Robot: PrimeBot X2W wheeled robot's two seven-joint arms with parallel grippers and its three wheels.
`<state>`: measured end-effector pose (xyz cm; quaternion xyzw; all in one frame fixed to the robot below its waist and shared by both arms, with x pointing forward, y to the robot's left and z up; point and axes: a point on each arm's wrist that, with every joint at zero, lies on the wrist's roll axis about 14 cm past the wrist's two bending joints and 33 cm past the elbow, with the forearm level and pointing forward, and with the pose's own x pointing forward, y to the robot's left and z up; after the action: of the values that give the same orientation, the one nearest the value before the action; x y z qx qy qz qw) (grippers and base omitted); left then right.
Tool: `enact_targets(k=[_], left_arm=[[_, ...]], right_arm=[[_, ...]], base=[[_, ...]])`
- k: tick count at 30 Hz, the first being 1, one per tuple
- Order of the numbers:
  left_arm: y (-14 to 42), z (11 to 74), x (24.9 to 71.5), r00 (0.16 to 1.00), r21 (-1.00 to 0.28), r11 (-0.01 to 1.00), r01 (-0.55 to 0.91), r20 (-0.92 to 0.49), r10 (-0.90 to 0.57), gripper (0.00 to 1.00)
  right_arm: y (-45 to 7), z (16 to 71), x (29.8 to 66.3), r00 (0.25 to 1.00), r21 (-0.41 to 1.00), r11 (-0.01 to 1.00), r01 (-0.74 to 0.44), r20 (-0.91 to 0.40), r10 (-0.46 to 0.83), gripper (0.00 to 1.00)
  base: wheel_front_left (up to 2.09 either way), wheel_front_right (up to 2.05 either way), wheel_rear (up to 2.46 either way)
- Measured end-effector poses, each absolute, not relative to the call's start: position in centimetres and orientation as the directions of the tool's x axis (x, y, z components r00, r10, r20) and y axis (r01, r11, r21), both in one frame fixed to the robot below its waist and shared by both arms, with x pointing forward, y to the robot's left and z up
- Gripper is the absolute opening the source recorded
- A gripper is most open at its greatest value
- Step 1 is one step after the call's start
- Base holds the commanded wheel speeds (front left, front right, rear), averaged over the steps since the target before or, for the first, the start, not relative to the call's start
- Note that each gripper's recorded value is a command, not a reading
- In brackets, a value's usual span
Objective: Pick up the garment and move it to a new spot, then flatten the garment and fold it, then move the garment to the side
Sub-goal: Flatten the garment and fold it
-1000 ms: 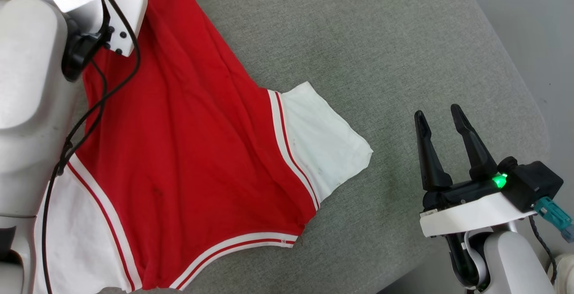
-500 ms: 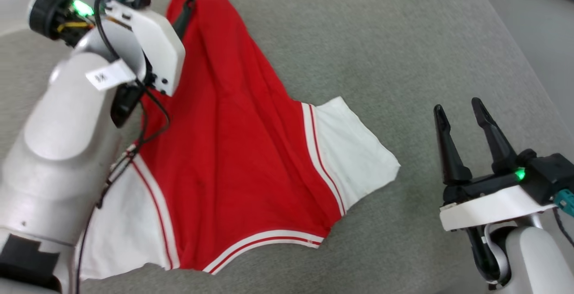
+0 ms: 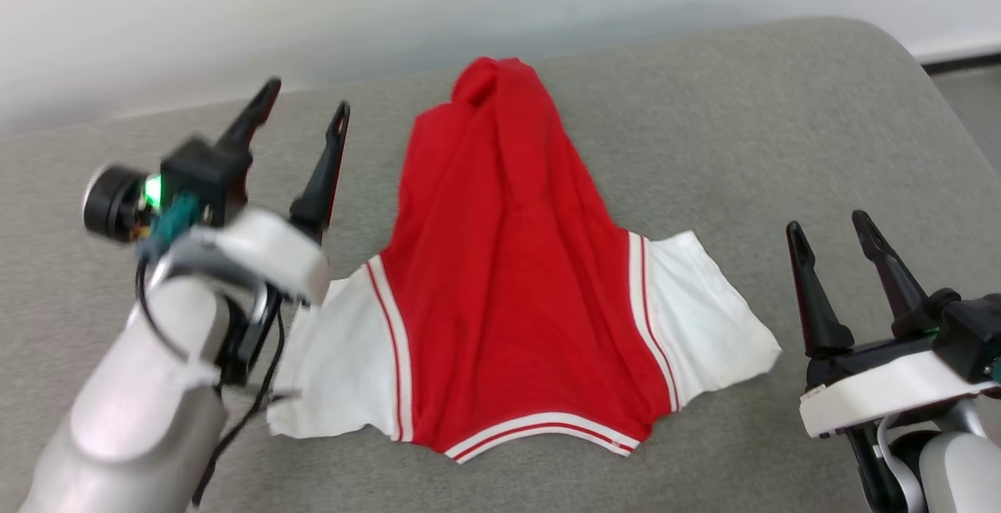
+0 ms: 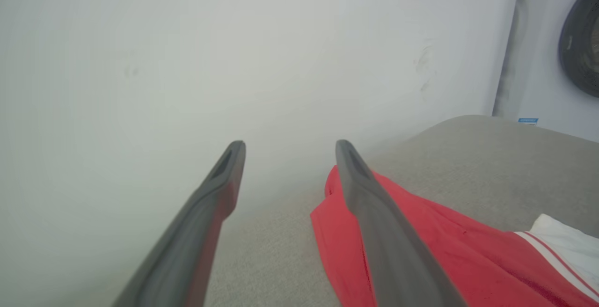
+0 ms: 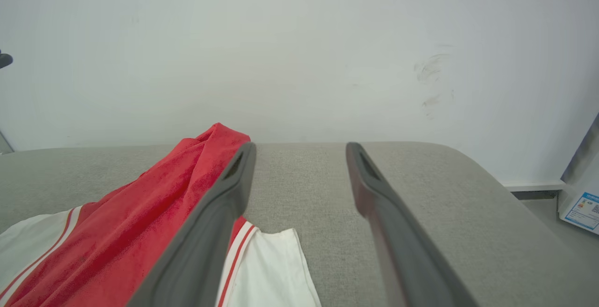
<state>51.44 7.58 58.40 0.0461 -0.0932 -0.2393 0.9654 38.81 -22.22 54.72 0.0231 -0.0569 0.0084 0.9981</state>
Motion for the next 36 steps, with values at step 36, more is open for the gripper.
enact_targets(k=[36], left_arm=[[14.9, 43.2, 39.3, 0.76, 0.025, 0.943, 0.331, -0.6, -0.251, 1.0]], right_arm=[[-20.5, 51.0, 40.2, 0.998, 0.06, 0.997, -0.056, 0.009, 0.055, 1.0]], base=[[0.0, 0.0, 0.0]])
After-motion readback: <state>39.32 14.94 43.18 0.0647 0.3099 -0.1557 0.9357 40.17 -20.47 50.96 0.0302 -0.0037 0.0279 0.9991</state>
